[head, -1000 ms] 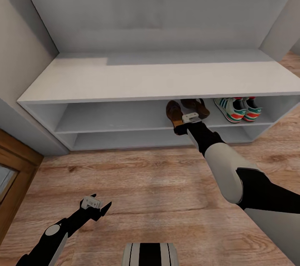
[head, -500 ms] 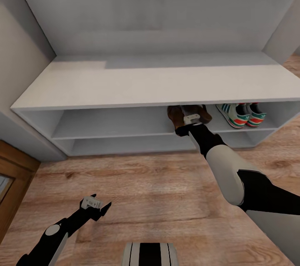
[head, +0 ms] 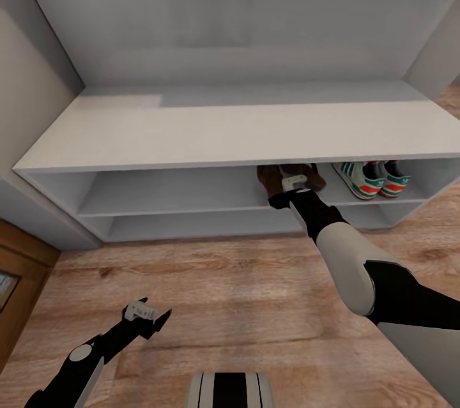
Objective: Pick up the two gym shoes and the two sandals from the corridor floor and place them onto the hallstand (shoe rack) in the corridor, making sure they are on the rack and not on the floor. Arrange them so the two gym shoes are next to each other and the two sandals are next to each other.
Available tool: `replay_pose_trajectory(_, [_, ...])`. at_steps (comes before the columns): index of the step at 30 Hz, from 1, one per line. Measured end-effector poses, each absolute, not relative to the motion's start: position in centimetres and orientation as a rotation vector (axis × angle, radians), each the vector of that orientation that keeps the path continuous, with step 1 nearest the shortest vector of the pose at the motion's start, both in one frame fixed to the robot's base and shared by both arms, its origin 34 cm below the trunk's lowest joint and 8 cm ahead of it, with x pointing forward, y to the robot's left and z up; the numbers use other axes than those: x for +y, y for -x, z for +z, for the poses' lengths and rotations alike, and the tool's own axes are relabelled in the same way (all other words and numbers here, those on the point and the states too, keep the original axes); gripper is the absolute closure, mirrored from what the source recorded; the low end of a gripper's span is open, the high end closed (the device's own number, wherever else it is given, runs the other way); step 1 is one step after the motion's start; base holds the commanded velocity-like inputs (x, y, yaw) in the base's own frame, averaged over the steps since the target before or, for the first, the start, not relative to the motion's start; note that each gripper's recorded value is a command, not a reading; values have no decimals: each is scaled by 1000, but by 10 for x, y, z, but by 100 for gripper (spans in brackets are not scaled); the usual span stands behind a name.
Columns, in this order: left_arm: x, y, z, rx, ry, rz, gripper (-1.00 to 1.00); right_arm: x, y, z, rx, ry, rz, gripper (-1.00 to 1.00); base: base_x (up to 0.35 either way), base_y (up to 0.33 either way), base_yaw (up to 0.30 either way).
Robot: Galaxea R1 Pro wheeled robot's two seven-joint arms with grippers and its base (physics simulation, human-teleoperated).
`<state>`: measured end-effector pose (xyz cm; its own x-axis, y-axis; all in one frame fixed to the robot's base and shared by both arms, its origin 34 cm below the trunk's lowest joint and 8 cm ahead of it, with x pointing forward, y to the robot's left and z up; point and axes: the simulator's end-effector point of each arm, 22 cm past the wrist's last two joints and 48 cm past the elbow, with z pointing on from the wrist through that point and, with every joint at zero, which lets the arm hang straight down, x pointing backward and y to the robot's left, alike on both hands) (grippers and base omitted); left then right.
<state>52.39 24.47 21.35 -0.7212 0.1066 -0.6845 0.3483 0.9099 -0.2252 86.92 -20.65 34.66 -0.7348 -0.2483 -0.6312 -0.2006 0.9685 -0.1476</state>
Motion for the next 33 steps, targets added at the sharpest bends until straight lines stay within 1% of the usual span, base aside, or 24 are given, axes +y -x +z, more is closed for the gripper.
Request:
replay_pose_trajectory(11, [245,-524,213,2359,-323,-444,-100,-206,-869,346,2419,313,-90,100,245,0,0])
replay_pose_trajectory(23, [245,-524,214,2359,-324,-444,-100,-206,-869,346,2419,313,-90,100,56,0,0])
replay_pose_trajectory(24, [245,-524,214,2359,-324,-444,-100,-206,-869,347,2419,313,-90,-100,8,0,0])
replay_pose_trajectory(33, [245,-524,214,2359,-324,-444,-100,-208,-869,346,2420,310,-93,-100,3,0,0])
